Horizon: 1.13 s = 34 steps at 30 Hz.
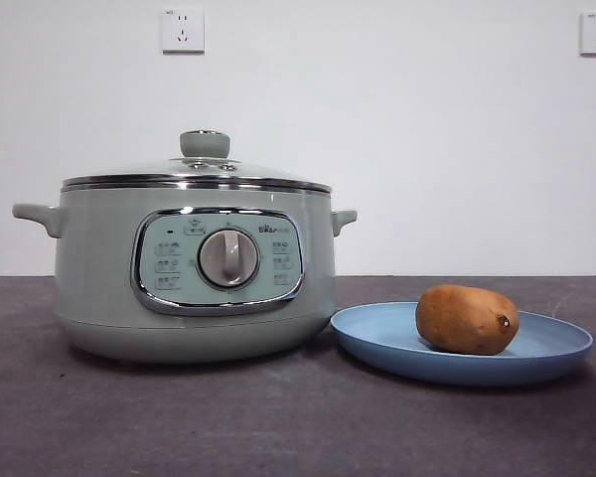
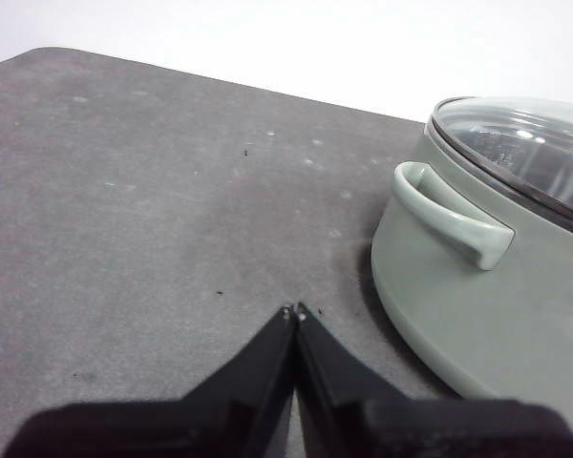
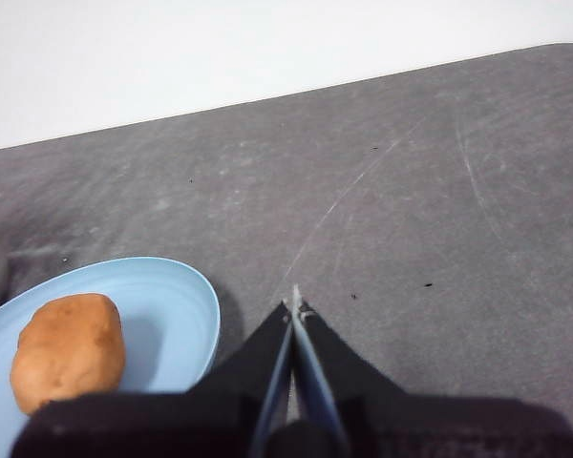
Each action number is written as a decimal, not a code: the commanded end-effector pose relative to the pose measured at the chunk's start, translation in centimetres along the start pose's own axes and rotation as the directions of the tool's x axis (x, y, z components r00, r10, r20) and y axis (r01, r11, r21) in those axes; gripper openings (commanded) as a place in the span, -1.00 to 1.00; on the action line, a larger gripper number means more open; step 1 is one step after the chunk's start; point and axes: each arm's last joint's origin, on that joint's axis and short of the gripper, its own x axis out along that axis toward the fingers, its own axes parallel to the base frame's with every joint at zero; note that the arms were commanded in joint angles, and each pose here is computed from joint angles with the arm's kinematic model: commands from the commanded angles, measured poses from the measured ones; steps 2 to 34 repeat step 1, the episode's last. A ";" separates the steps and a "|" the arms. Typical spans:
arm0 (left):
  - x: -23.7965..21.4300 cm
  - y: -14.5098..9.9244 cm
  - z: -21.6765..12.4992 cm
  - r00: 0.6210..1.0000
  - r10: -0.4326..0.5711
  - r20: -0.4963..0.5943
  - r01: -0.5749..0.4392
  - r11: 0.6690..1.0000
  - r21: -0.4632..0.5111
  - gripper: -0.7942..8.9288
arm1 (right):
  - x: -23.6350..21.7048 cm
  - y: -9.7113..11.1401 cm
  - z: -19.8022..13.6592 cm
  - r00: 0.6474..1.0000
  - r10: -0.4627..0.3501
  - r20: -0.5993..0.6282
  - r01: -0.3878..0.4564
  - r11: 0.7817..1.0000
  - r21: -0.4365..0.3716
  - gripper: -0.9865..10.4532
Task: Take the potato out from the steamer,put the potato on the plate,close the lid
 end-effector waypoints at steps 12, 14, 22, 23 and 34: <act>0.1 0.1 -0.4 1.000 0.005 -0.007 -0.005 1.000 -0.004 -0.84 | 0.1 -0.1 -0.5 1.000 -0.005 -0.017 0.005 1.000 0.007 -0.82; 0.1 0.1 -0.4 1.000 0.005 -0.007 -0.005 1.000 -0.004 -0.84 | 0.1 -0.1 -0.5 1.000 -0.005 -0.017 0.005 1.000 0.007 -0.82; 0.1 0.1 -0.4 1.000 0.005 -0.007 -0.005 1.000 -0.004 -0.84 | 0.1 -0.1 -0.5 1.000 -0.005 -0.017 0.005 1.000 0.007 -0.82; 0.1 0.1 -0.4 1.000 0.005 -0.007 -0.005 1.000 -0.004 -0.84 | 0.1 -0.1 -0.5 1.000 -0.005 -0.017 0.005 1.000 0.007 -0.82; 0.1 0.1 -0.4 1.000 0.005 -0.007 -0.005 1.000 -0.004 -0.84 | 0.1 -0.1 -0.5 1.000 -0.005 -0.017 0.005 1.000 0.007 -0.82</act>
